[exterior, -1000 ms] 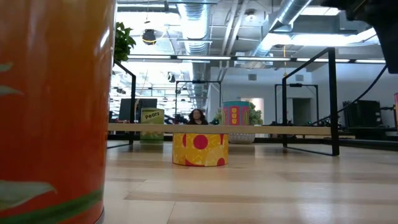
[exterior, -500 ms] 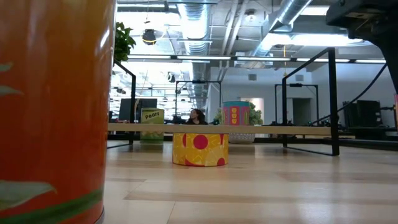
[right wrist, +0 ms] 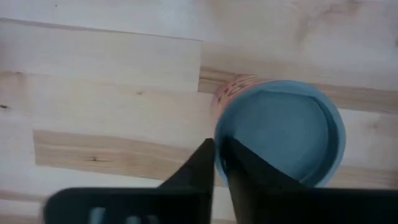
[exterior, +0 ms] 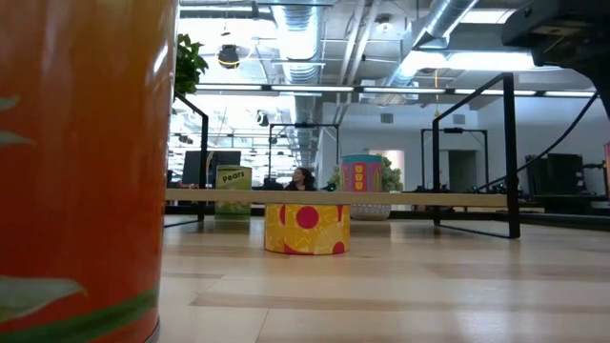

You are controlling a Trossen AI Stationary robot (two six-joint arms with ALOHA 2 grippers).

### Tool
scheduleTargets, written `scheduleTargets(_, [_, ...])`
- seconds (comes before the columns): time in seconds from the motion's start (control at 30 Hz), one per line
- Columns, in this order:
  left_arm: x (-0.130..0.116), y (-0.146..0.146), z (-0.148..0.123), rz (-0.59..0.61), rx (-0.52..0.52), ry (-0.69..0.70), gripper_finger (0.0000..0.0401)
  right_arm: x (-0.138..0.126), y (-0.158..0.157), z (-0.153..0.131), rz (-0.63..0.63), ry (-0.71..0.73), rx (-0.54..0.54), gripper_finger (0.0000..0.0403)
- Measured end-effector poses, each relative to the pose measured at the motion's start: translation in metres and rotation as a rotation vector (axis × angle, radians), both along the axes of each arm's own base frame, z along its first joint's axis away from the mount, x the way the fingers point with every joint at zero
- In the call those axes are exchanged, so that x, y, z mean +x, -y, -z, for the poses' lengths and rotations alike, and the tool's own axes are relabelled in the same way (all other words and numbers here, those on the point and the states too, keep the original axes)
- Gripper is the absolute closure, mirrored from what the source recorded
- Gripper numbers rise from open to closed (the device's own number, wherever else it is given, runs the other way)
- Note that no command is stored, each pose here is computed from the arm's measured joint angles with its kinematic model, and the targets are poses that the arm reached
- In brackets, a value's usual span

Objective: Pick and place cans onto a shelf
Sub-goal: Put the canned mixed fruit on the shelf

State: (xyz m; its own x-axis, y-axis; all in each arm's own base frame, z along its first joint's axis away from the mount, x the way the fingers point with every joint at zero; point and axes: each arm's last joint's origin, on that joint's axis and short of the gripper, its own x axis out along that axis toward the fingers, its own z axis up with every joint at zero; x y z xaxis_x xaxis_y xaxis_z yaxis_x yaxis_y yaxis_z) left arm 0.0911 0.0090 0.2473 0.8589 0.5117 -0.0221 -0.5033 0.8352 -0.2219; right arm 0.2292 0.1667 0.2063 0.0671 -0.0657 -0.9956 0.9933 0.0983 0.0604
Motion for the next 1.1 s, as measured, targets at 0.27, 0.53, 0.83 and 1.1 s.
scheduleTargets(0.27, [0.000, 0.000, 0.000, 0.000, 0.000, 0.000, 0.0308, 0.012, -0.005, -0.020, -0.045, 0.073, 0.007, 0.0398])
scheduleTargets(0.53, [0.000, 0.000, 0.000, 0.000, 0.000, -0.001, 0.0308, 0.038, -0.006, -0.072, -0.171, 0.265, 0.046, 0.0399])
scheduleTargets(0.83, [0.000, 0.000, 0.000, 0.000, -0.004, 0.003, 0.0308, 0.079, 0.055, -0.111, -0.335, 0.408, -0.232, 0.0400])
scheduleTargets(1.1, [0.000, 0.000, 0.000, 0.000, -0.005, 0.004, 0.0308, 0.123, 0.139, -0.132, -0.591, 0.588, -0.414, 0.0400])
